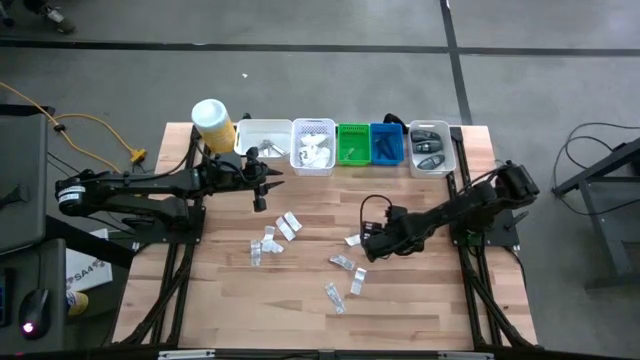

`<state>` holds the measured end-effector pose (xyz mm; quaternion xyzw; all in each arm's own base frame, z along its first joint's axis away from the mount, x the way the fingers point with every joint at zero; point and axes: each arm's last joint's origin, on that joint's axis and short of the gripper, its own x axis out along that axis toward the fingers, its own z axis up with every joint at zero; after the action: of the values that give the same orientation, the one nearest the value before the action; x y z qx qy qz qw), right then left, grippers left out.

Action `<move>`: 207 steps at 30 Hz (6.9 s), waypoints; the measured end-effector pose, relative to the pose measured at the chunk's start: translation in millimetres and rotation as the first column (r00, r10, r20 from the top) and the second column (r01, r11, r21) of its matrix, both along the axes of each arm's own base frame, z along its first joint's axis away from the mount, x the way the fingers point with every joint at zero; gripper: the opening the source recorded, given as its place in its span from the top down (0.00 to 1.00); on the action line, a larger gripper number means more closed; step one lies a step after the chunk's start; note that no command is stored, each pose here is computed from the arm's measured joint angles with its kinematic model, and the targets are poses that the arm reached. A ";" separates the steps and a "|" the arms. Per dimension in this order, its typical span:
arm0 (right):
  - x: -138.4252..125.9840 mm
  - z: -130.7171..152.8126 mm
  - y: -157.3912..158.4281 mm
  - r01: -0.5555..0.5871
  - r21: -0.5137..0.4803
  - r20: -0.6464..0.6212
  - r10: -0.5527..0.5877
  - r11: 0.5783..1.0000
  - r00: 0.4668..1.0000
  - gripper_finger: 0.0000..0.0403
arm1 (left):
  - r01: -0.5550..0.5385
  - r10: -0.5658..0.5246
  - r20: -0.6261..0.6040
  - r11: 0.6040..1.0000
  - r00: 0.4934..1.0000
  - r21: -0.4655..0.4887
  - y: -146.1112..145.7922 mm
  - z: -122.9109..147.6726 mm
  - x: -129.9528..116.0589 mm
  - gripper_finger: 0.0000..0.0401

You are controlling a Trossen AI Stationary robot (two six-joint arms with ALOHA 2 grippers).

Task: Pick & Place Travel size toiletries
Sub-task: Put the white bandage into the green bin

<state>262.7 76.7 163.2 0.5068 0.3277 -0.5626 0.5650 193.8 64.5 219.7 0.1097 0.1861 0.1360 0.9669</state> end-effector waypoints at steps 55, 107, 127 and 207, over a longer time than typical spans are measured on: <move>8.7 -44.3 16.0 0.095 -0.108 0.001 -0.095 0.990 0.995 0.82 | 0.000 0.000 -0.002 1.000 1.000 -0.001 0.0 -0.2 -0.1 0.73; 31.5 51.1 -210.5 -0.340 -0.675 -0.243 0.237 0.655 0.941 0.99 | -0.002 0.002 -0.006 1.000 1.000 0.002 0.1 -0.6 -0.1 0.73; 39.0 16.4 -239.9 -0.391 -0.574 -0.171 0.362 0.719 0.916 0.79 | -0.002 0.002 -0.011 1.000 1.000 0.000 0.1 -1.2 -0.2 0.73; 37.2 -41.7 -14.8 -0.213 0.107 0.007 0.213 0.971 0.977 0.83 | 0.003 -0.004 -0.070 1.000 0.998 -0.024 -0.9 -6.9 -2.3 0.73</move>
<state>299.8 61.9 121.5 0.4971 0.4112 -0.4815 0.5933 191.6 63.6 212.8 0.1033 0.2212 0.1282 0.9612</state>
